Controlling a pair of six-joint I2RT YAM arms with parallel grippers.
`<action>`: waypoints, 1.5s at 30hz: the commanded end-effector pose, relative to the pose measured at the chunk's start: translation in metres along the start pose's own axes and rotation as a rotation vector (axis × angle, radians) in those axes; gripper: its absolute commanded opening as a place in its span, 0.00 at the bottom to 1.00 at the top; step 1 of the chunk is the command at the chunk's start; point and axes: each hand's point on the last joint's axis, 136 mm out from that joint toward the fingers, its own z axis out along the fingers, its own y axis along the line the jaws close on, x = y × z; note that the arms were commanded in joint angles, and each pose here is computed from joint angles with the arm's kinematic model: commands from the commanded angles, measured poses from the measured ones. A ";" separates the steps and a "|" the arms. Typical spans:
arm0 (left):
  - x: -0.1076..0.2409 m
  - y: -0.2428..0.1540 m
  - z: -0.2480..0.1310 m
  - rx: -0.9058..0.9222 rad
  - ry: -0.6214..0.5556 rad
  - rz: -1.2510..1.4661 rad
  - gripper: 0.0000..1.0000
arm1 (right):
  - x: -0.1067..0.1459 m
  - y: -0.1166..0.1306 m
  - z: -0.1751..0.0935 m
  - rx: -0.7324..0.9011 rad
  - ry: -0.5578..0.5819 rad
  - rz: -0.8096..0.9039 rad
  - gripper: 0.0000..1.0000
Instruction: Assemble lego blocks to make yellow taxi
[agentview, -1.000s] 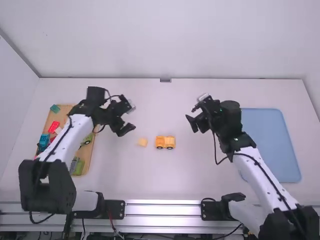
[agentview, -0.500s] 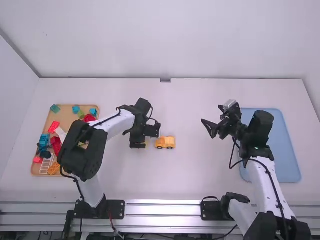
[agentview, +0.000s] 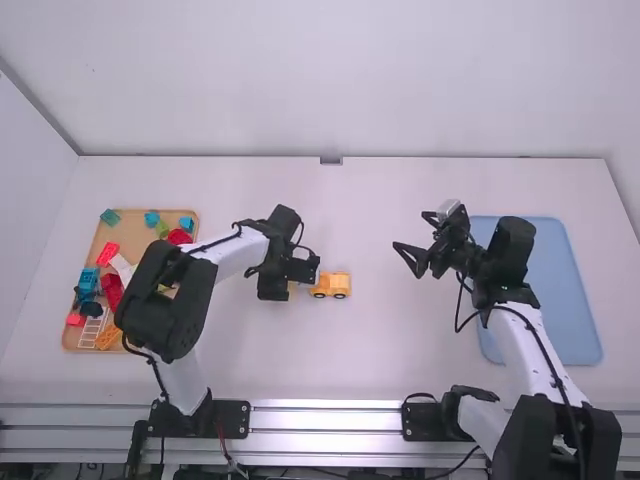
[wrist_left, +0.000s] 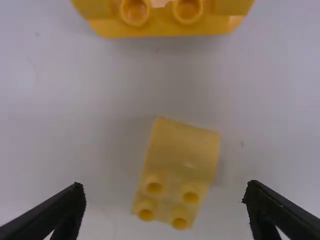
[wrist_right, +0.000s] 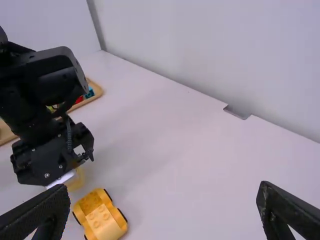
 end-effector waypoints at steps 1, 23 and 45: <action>-0.003 -0.006 0.001 0.022 -0.025 0.013 0.80 | 0.002 0.000 -0.001 -0.007 -0.001 0.013 0.98; -0.003 -0.018 0.009 0.048 -0.046 0.003 0.43 | 0.002 0.003 -0.002 -0.023 -0.003 0.019 0.98; -0.024 0.003 0.007 0.047 -0.159 -0.900 0.02 | -0.011 0.010 -0.002 -0.074 -0.053 -0.032 0.98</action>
